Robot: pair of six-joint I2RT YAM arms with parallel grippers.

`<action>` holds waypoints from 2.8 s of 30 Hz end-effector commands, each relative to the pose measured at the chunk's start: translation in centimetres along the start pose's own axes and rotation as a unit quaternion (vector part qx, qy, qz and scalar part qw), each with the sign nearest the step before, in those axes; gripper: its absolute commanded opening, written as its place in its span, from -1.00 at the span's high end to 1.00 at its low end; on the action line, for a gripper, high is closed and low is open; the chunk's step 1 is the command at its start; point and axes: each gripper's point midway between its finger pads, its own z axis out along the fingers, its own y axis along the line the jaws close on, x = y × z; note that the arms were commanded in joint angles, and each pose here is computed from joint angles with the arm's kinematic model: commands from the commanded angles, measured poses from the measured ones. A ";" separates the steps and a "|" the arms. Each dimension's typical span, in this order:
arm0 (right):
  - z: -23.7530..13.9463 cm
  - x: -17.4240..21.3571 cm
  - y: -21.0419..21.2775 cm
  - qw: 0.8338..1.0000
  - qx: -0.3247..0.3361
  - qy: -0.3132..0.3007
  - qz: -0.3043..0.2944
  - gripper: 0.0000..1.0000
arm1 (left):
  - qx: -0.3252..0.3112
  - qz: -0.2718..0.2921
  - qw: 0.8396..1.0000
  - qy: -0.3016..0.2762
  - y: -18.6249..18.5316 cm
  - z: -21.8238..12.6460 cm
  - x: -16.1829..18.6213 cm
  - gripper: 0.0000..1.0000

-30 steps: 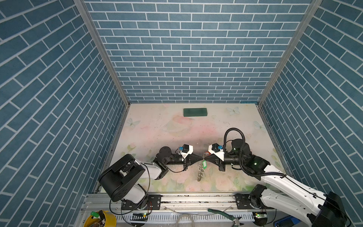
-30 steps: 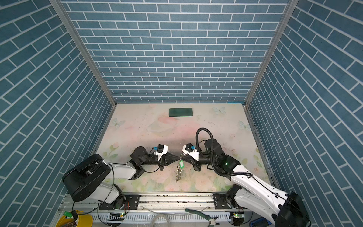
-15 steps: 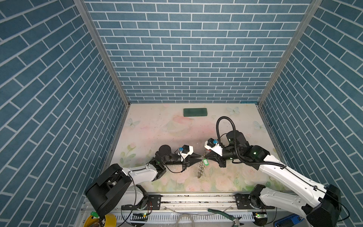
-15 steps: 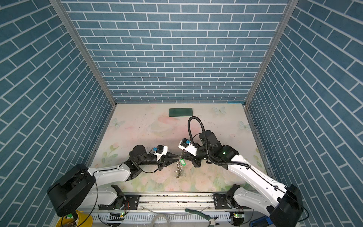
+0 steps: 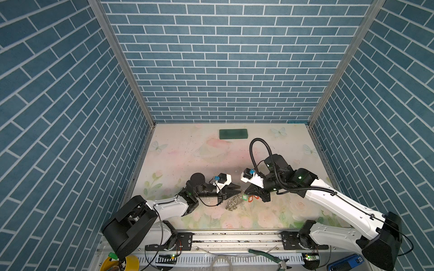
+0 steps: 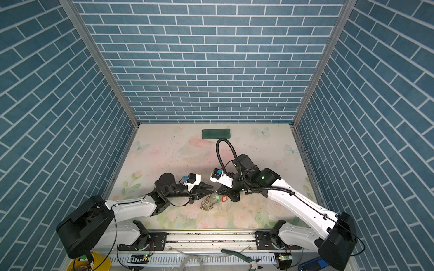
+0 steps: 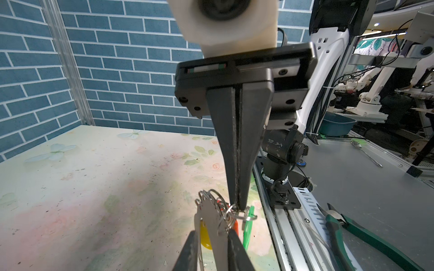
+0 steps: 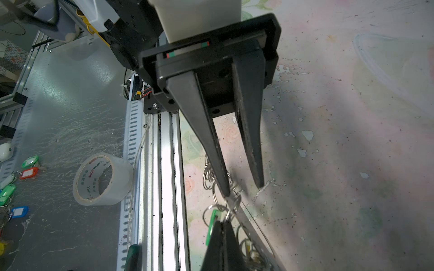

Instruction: Put the keys on the keyring

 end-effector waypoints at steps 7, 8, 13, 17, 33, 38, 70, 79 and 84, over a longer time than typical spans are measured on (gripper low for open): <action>-0.8 -2.9 0.7 0.998 -0.020 -0.034 -0.055 1.00 | 0.060 -0.001 0.998 -0.008 -1.4 0.7 -0.5 0.51; -0.8 -3.0 0.8 0.998 -0.021 -0.035 -0.056 1.00 | 0.063 -0.003 0.998 -0.006 -1.5 0.8 -0.4 0.52; -0.6 -3.0 0.8 0.997 -0.028 -0.035 -0.057 1.00 | 0.064 -0.004 0.998 -0.005 -1.5 0.9 -0.3 0.54; -0.3 -2.8 0.8 0.997 -0.034 -0.032 -0.057 1.00 | 0.065 -0.006 0.998 -0.006 -1.5 0.9 -0.4 0.65; -0.6 -2.4 -1.4 0.998 0.027 -0.033 -0.051 1.00 | 0.067 -0.010 0.998 -0.003 -1.5 0.9 -0.4 1.00; -0.7 -2.3 -2.0 0.997 0.044 -0.031 -0.050 1.00 | 0.060 -0.010 0.998 -0.001 -1.3 0.9 -0.4 1.00; -1.5 -2.4 -4.0 0.974 0.151 -0.165 -0.046 0.77 | -0.123 -0.018 0.992 -0.036 4.3 -0.5 -1.8 1.00; 0.1 -3.1 -4.5 0.964 0.147 -0.217 -0.035 0.69 | -0.188 -0.039 0.981 -0.036 6.4 -1.4 -2.1 1.00; 1.1 -3.1 -5.3 0.961 0.158 -0.222 -0.044 0.65 | -0.200 -0.043 0.978 -0.038 6.7 -1.6 -2.4 1.00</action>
